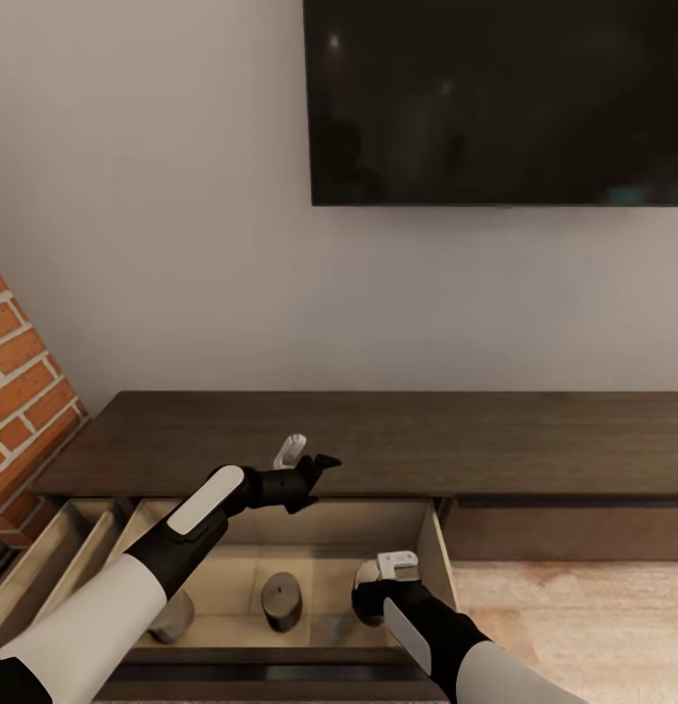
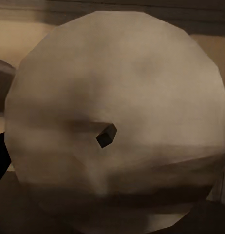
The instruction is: Place each of the two pumpkins and all three candles from the living room inside a cabinet in the living room (use any cabinet), then make sure every cabinet is closed, and position the cauldron so it is next to a table in the living room.
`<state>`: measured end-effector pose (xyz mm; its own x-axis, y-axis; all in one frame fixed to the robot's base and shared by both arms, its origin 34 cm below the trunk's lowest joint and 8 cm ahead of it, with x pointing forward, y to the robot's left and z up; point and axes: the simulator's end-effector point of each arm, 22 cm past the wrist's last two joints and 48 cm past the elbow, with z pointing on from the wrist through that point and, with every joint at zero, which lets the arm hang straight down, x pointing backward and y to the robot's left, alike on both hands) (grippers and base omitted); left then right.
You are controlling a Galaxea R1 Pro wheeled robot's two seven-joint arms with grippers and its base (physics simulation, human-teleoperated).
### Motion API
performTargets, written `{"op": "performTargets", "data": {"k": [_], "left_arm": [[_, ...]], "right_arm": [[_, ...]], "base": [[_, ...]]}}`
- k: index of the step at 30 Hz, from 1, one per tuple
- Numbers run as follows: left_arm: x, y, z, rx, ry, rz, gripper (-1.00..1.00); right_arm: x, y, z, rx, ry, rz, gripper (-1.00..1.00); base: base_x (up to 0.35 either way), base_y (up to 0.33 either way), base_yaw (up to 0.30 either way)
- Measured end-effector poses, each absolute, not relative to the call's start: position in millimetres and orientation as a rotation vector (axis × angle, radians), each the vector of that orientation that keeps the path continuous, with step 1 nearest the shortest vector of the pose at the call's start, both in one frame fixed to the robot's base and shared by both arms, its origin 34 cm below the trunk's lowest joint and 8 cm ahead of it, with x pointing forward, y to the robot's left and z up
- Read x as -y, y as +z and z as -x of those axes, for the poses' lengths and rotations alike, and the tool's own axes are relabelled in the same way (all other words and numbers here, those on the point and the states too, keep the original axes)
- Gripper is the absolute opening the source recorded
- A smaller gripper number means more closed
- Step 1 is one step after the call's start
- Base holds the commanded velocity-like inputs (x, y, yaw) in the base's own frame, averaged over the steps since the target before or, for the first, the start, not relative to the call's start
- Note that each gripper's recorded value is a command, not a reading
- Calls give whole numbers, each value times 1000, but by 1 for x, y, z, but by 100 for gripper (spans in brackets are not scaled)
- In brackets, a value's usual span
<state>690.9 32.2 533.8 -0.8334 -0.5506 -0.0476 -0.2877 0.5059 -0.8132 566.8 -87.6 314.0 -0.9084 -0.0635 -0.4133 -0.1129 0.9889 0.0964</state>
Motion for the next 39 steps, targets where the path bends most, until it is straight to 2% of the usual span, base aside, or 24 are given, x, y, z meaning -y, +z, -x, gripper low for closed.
{"op": "performTargets", "data": {"k": [39], "left_arm": [[-33, 485, -678, -2450, -1243, 708, 100]], "right_arm": [[86, 265, -555, -2711, 179, 122, -100]], "base": [[0, 0, 0]]}}
